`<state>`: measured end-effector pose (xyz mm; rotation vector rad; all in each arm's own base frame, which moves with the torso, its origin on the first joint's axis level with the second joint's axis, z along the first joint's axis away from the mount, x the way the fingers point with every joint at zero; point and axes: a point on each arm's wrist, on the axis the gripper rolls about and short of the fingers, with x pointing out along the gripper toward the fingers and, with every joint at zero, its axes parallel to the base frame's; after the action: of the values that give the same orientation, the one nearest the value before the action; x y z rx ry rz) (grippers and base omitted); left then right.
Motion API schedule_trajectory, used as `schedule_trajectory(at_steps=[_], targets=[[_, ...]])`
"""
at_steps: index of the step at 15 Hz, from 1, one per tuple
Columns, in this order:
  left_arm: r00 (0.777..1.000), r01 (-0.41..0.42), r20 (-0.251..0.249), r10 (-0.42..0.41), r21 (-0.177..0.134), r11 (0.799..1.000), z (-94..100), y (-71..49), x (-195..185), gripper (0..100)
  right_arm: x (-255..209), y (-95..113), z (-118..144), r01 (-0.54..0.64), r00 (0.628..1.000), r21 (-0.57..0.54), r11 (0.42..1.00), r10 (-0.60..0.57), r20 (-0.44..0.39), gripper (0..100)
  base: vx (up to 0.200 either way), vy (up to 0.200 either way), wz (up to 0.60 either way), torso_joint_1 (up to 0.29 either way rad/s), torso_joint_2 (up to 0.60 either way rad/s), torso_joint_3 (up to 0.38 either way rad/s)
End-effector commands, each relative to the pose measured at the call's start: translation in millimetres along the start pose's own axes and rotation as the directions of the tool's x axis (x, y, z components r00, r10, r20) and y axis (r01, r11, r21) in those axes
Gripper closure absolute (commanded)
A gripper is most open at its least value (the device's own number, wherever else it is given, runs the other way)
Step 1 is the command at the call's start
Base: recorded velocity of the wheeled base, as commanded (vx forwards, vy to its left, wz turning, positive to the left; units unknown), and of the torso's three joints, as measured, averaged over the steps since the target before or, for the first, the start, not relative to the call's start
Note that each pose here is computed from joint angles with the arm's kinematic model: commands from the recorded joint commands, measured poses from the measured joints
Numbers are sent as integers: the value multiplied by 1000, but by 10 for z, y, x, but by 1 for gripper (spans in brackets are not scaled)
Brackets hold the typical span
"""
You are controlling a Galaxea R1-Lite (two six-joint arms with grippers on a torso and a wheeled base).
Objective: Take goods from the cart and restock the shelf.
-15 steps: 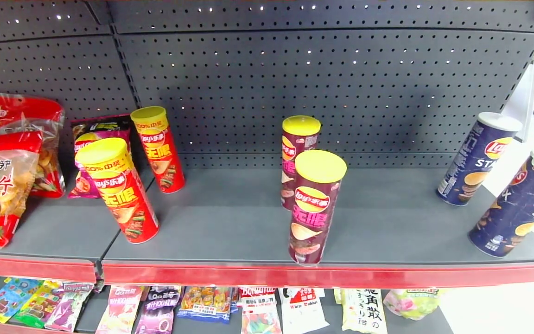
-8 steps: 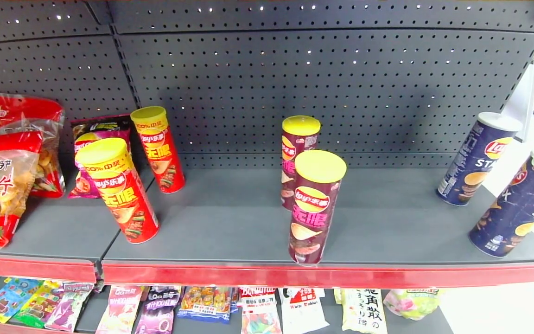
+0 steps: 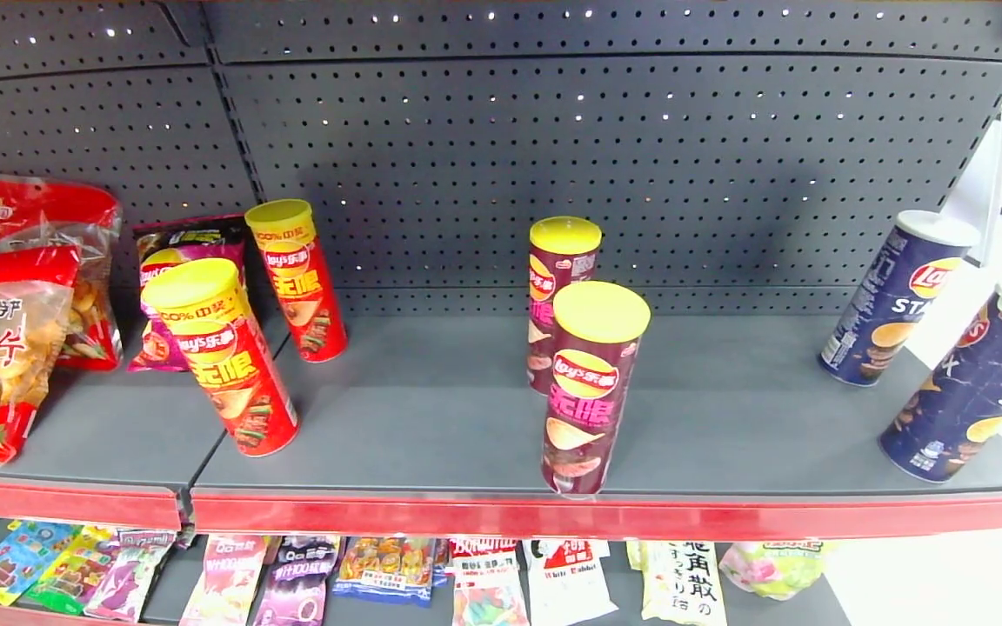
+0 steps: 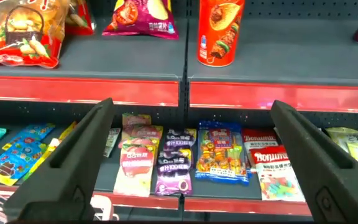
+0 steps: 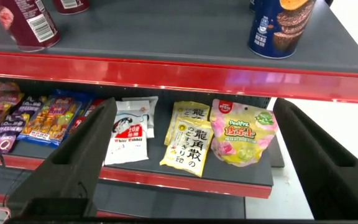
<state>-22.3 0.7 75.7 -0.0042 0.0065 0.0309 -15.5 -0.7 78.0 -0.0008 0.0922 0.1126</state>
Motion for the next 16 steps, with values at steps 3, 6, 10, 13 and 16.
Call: schedule_trajectory(at_steps=[3,6,10,13,16], targets=[[1000,0,5,0,-1,1000,-2,0,-4,0,-16,6,77,-25,999,19,1000,24,44,0,0,0,0,0,0,0],[1000,2,7,-2,1,1000,-2,0,-5,0,-98,5,1101,-147,972,114,983,122,200,0,0,0,0,0,0,0],[1000,2,8,-2,1,1000,0,0,-5,0,624,61,1580,-147,987,-9,989,146,-63,0,0,0,0,0,0,0],[1000,2,8,-2,1,1000,0,0,-5,0,1153,186,1609,-227,960,-58,972,213,-181,0,0,0,0,0,0,0],[1000,2,8,-2,1,1000,0,0,-5,0,1533,292,1508,-262,928,-52,964,237,-287,0,0,0,0,0,0,0]])
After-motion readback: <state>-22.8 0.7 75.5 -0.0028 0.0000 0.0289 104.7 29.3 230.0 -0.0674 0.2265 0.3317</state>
